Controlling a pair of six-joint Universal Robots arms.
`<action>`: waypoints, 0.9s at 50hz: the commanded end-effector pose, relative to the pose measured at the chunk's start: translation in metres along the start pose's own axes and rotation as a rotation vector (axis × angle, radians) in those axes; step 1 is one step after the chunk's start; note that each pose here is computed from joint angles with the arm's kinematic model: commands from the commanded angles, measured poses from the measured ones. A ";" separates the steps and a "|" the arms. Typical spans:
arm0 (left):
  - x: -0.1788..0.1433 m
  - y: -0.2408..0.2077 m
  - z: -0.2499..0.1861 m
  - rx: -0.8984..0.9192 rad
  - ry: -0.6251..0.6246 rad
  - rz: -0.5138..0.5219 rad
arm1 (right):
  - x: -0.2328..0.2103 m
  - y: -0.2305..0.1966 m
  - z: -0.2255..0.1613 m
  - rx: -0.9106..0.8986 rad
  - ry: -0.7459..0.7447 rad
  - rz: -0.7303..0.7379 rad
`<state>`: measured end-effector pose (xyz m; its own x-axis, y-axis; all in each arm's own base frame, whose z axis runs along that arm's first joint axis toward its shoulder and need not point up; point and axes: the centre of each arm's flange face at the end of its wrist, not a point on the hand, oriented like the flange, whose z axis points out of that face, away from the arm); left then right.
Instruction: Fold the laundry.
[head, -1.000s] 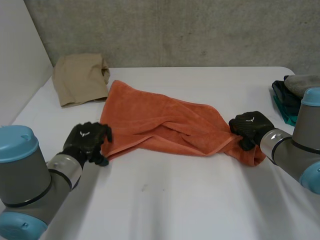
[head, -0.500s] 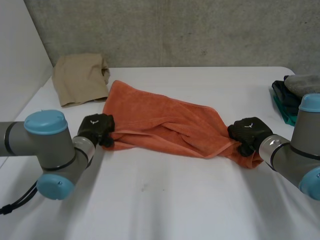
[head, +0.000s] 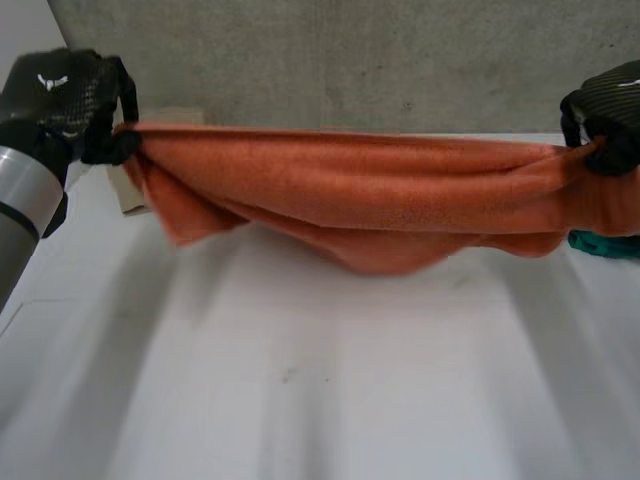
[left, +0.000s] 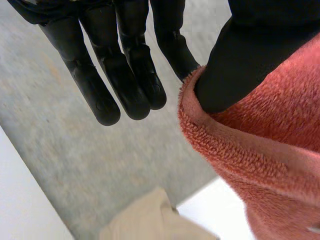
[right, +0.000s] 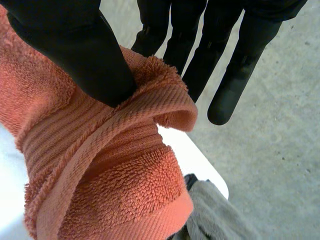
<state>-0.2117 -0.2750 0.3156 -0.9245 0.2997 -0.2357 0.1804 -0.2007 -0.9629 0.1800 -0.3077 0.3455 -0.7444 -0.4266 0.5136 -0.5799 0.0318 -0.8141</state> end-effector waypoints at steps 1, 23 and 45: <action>0.012 0.082 0.014 -0.263 0.079 0.153 | -0.008 0.030 0.023 -0.121 -0.074 -0.054; -0.001 -0.042 0.136 0.694 -0.237 0.233 | 0.037 -0.055 0.109 0.786 0.431 0.286; 0.062 0.142 0.036 -0.077 0.087 0.191 | -0.075 0.098 0.120 0.057 -0.093 0.128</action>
<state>-0.2587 -0.3444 0.2143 -0.8715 0.2599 -0.4159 0.3350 -0.3039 -0.8919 0.2332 -0.4107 0.2572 -0.8694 -0.3929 0.2995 -0.2562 -0.1599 -0.9533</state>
